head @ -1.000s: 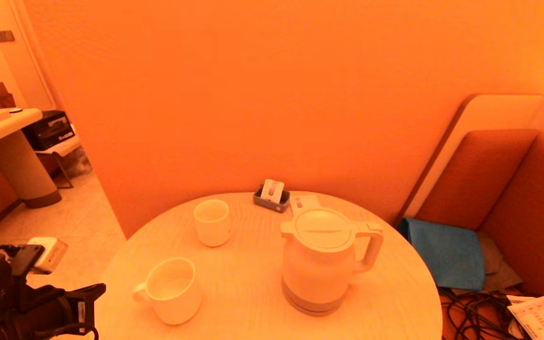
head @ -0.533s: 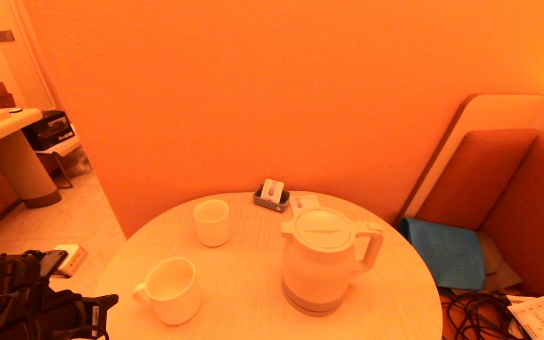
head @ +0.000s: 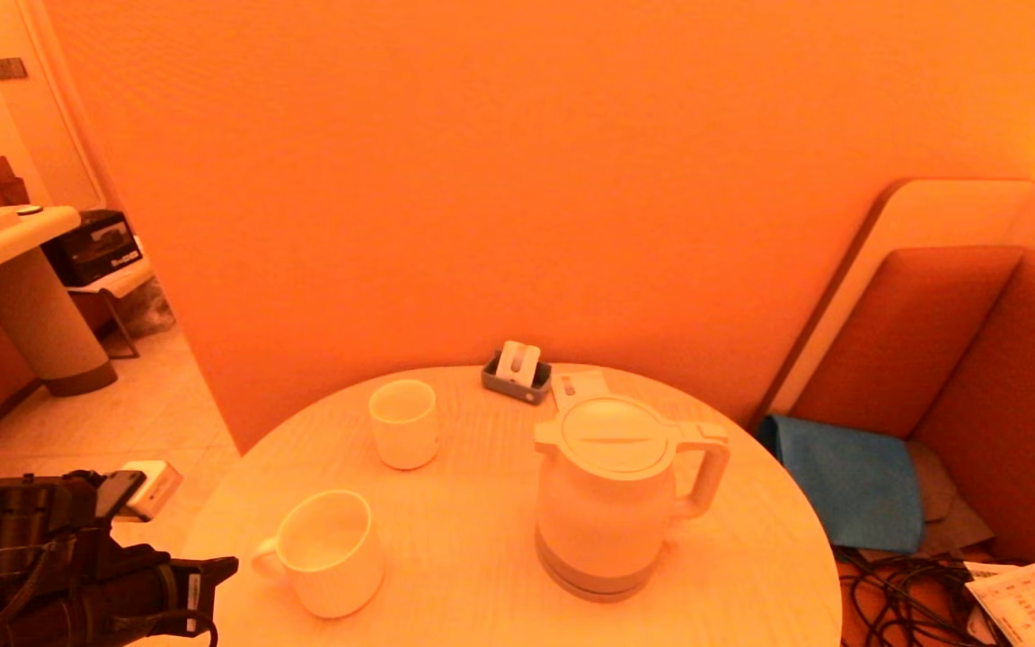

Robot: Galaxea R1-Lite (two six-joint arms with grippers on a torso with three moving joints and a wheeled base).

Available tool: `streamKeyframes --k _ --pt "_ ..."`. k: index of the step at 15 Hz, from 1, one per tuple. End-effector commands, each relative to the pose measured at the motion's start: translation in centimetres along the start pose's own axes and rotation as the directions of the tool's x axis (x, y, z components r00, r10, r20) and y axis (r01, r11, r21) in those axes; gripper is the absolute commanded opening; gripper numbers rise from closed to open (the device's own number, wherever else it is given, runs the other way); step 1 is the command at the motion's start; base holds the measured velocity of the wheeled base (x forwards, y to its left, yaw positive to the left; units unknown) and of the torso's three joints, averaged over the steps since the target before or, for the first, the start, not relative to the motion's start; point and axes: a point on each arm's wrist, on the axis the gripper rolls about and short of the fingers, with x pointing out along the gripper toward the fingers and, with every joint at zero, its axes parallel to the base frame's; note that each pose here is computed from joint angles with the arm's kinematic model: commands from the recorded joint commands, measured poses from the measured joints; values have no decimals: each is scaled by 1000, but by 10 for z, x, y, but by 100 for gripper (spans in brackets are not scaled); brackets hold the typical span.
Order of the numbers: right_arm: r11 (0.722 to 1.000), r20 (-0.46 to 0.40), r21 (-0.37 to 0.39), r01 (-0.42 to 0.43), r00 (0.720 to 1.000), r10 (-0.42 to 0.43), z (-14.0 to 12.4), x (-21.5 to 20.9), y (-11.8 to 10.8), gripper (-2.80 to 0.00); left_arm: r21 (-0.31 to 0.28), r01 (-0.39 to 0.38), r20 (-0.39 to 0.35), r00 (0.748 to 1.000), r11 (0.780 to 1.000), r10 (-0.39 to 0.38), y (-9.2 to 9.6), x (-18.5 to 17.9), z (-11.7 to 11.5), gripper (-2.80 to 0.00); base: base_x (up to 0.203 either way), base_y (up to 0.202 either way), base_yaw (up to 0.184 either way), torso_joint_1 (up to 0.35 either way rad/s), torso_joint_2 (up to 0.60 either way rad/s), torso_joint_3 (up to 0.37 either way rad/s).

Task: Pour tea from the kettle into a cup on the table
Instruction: Pick up the cup

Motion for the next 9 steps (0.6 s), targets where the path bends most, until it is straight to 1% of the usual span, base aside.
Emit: streamKeyframes --k 1,9 --pt "1000 1 -1 -1 1000 1 0 0 0 -280 -1 1 -11 1000 1000 -1 1 2 -2 -280 0 0 0 0 0 0" --pt "1000 1 -1 -1 1000 1 0 0 0 -280 2 3 -3 1000 1000 -3 0 0 -1 -280 0 0 0 0 0 0"
